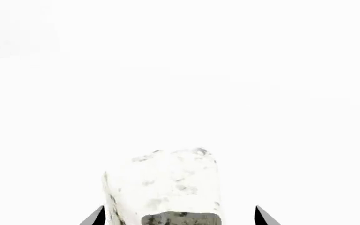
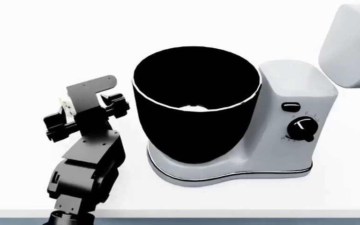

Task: Place the cheese in the stand mixer bowl.

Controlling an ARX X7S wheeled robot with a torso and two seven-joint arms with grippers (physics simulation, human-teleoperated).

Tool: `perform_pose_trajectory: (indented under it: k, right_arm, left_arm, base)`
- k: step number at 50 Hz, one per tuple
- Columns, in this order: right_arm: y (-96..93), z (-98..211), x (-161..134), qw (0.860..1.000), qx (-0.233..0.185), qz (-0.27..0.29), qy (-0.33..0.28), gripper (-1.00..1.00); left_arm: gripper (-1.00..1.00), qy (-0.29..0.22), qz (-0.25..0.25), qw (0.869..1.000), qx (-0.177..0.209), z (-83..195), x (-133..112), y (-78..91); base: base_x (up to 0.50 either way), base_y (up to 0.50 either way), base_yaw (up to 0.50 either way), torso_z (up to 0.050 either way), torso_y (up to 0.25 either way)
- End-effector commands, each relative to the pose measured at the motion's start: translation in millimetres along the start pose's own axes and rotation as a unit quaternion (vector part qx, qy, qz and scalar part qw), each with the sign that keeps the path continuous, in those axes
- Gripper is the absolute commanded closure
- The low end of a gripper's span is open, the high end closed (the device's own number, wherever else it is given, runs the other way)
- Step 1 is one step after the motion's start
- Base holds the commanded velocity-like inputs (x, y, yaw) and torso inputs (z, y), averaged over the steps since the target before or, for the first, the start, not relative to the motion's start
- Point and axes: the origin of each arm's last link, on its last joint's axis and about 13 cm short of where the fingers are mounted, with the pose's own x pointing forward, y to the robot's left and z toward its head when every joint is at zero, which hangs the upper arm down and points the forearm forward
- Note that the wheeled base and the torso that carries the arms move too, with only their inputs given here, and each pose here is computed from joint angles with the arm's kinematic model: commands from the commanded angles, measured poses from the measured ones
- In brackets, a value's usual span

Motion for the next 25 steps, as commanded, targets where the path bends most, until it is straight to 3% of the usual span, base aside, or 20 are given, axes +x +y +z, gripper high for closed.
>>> perform_pose_trajectory:
  k: [1, 9, 10, 22, 25]
  right_arm:
    - [-0.1, 0.2, -0.4, 1.000, 0.002, -0.001, 0.000, -1.00]
    - [0.1, 0.1, -0.7, 1.000, 0.002, 0.000, 0.000, -1.00]
    - [-0.1, 0.2, -0.8, 1.000, 0.002, -0.001, 0.000, -1.00]
    - [-0.1, -0.2, -1.4, 1.000, 0.002, 0.001, 0.001, -1.00]
    - [-0.3, -0.2, -1.4, 1.000, 0.002, 0.000, 0.001, -1.00]
  left_arm:
    - [-1.00, 0.007, 0.019, 1.000, -0.001, -5.2, 4.5, -0.2]
    - [-1.00, 0.014, 0.003, 1.000, 0.003, -9.5, 6.5, -2.2]
    - [1.00, 0.014, 0.000, 1.000, 0.001, -9.3, 6.3, -2.3]
    - [1.00, 0.010, -0.006, 1.000, -0.005, -6.7, 2.8, -1.8]
    - [1.00, -0.018, -0.019, 1.000, -0.015, 6.5, -3.5, 4.0]
  base:
    - [0.00, 0.00, 0.00, 0.000, 0.000]
    - [0.00, 0.00, 0.00, 0.000, 0.000]
    - [0.00, 0.00, 0.00, 0.000, 0.000]
    - [0.00, 0.00, 0.00, 0.000, 0.000]
    - [0.00, 0.00, 0.00, 0.000, 0.000]
